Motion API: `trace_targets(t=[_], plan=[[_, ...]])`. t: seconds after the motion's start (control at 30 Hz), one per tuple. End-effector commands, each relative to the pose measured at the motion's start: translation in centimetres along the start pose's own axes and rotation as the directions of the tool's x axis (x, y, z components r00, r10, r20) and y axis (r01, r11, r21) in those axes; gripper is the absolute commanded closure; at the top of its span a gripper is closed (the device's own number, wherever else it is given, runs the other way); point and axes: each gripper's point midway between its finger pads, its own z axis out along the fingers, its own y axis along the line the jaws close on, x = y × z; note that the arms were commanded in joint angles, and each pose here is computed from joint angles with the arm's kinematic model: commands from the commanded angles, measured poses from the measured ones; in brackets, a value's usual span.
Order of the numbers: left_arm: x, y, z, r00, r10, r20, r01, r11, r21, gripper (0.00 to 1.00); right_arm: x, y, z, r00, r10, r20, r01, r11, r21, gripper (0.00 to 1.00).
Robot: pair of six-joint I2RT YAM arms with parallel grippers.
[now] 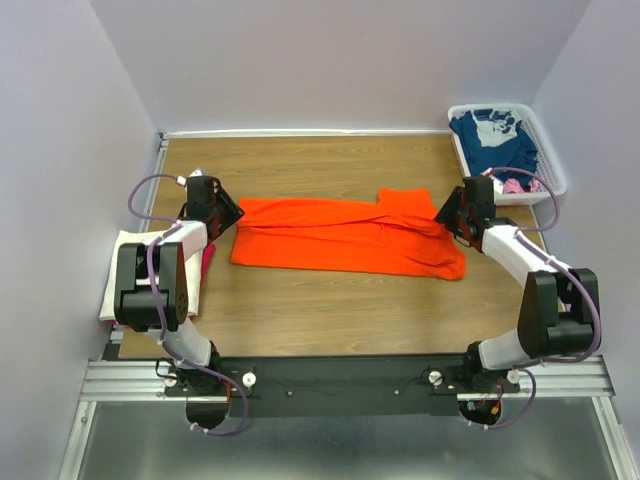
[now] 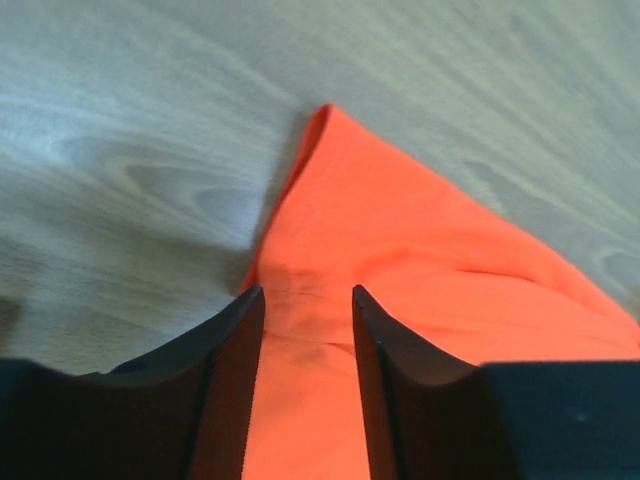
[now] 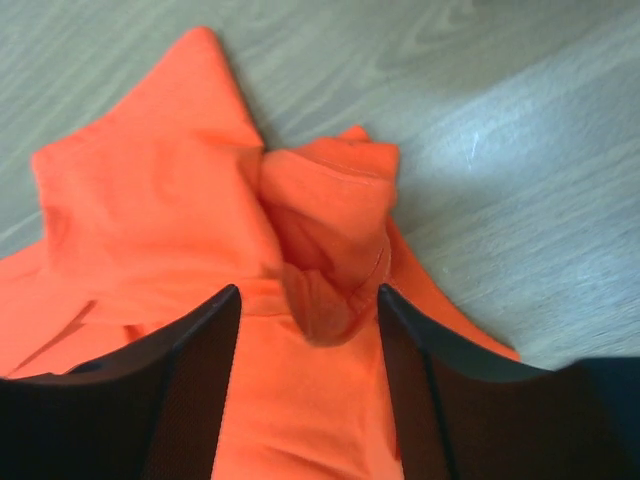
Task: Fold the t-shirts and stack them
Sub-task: Fold the tshirt
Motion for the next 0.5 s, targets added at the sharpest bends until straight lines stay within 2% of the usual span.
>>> trace_targets(t=[0.0, 0.17, 0.2, 0.27, 0.33, 0.37, 0.4, 0.47], plan=[[-4.0, -3.6, -2.3, 0.994, 0.044, 0.102, -0.054, 0.993, 0.106, 0.51, -2.2, 1.4, -1.8, 0.998, -0.009, 0.062, 0.014, 0.997, -0.079, 0.34], [-5.7, -6.8, -3.0, 0.988, 0.096, 0.125, -0.117, 0.977, 0.177, 0.5, -5.3, 4.0, -1.7, 0.994, -0.041, 0.1, 0.055, 0.989, -0.136, 0.34], [-4.2, -9.1, -2.5, 0.986, 0.139, 0.088, -0.156, 0.96, 0.231, 0.51, -5.8, 4.7, -0.7, 0.994, -0.06, 0.093, 0.073, 0.987, -0.143, 0.34], [-3.9, -11.3, -2.6, 0.98, 0.177, 0.086, -0.195, 0.939, 0.283, 0.51, -6.4, 5.4, 0.6, 0.993, -0.077, 0.086, 0.089, 0.985, -0.145, 0.34], [-1.5, -13.9, -1.6, 0.971, 0.236, 0.034, -0.233, 0.906, 0.353, 0.51, -6.5, 6.3, 1.9, 0.993, -0.097, 0.063, 0.106, 0.981, -0.165, 0.34], [-1.9, -15.9, -1.6, 0.963, 0.264, 0.058, -0.265, 0.88, 0.394, 0.5, -6.6, 6.9, 3.1, 0.993, -0.103, 0.05, 0.11, 0.979, -0.172, 0.34], [-0.4, -16.4, -0.5, 0.958, 0.287, 0.02, -0.269, 0.867, 0.419, 0.5, -6.7, 7.2, 3.8, 0.993, -0.107, 0.048, 0.114, 0.979, -0.172, 0.34], [0.6, -19.1, -0.3, 0.947, 0.321, 0.019, -0.291, 0.832, 0.473, 0.5, -6.9, 7.2, 5.2, 0.992, -0.116, 0.042, 0.121, 0.981, -0.152, 0.35]])
